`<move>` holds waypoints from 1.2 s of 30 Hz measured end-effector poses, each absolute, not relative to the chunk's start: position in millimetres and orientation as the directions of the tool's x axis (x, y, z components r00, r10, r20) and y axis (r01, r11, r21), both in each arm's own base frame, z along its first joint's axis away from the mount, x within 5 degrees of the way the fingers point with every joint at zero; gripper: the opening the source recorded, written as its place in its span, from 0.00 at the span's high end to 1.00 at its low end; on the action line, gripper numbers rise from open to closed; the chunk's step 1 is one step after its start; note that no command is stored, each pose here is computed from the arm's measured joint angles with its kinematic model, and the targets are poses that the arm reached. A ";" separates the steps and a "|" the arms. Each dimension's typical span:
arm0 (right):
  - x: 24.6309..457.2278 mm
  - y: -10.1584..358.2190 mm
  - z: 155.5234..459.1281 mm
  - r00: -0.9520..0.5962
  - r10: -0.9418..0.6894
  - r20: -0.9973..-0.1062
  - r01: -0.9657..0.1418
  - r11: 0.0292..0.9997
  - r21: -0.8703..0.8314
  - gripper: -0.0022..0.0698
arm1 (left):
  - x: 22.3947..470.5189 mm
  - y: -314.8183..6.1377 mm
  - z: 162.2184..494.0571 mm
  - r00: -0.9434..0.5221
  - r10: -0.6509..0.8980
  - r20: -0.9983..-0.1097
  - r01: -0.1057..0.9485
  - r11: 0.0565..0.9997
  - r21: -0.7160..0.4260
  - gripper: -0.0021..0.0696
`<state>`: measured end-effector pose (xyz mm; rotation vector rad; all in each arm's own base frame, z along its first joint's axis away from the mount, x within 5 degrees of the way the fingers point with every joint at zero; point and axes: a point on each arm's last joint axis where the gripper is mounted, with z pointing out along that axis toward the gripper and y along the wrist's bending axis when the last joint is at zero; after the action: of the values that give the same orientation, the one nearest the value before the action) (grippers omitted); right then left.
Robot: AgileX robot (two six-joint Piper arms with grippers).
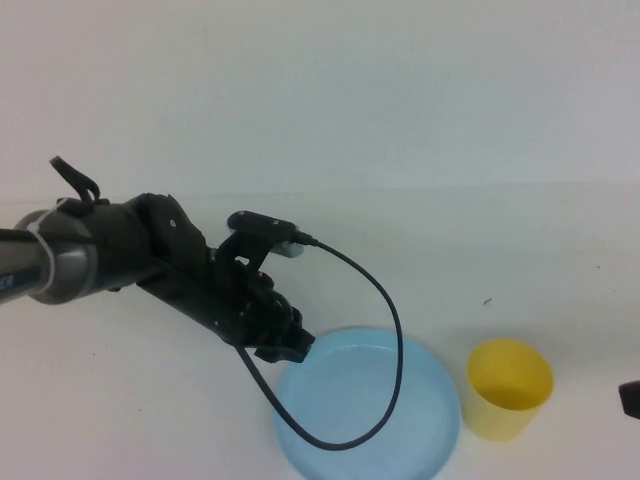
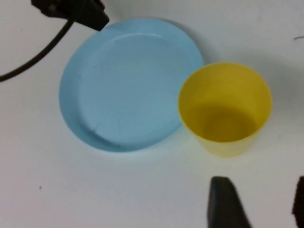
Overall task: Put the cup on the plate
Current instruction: Place the plate on the center of the table, then pick up the cup from the table
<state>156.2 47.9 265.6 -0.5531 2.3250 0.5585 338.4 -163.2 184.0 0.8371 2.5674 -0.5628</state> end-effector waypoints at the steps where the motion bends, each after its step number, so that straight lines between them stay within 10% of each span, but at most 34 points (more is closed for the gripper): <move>1: 162.2 49.1 265.4 -0.691 -0.243 -0.680 -0.532 0.808 0.252 0.53 | 338.2 -161.1 187.6 -0.745 0.479 -0.464 0.627 0.739 -0.245 0.45; 9: 213.3 65.5 275.4 -0.699 -0.309 -0.645 -0.566 0.790 0.235 0.38 | 327.3 -135.0 252.8 -0.669 0.453 -0.590 0.633 0.762 -0.133 0.97; 18: 266.9 93.0 247.1 -0.754 -0.462 -0.466 -0.571 0.813 0.117 0.38 | 256.2 -113.6 334.6 -0.472 0.387 -0.792 0.646 0.763 -0.011 0.97; 27: 306.3 111.7 203.5 -0.786 -0.505 -0.357 -0.578 0.805 0.132 0.40 | 194.4 -89.4 339.7 -0.376 0.366 -0.852 0.620 0.782 0.063 0.97; 36: 317.2 112.9 172.2 -0.791 -0.559 -0.251 -0.599 0.790 0.129 0.85 | 153.3 -69.5 312.7 -0.315 0.380 -0.870 0.576 0.805 0.143 0.97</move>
<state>317.2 112.9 172.2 -0.9096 2.7808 0.2996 153.3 -69.5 312.7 0.7164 1.9431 -0.2352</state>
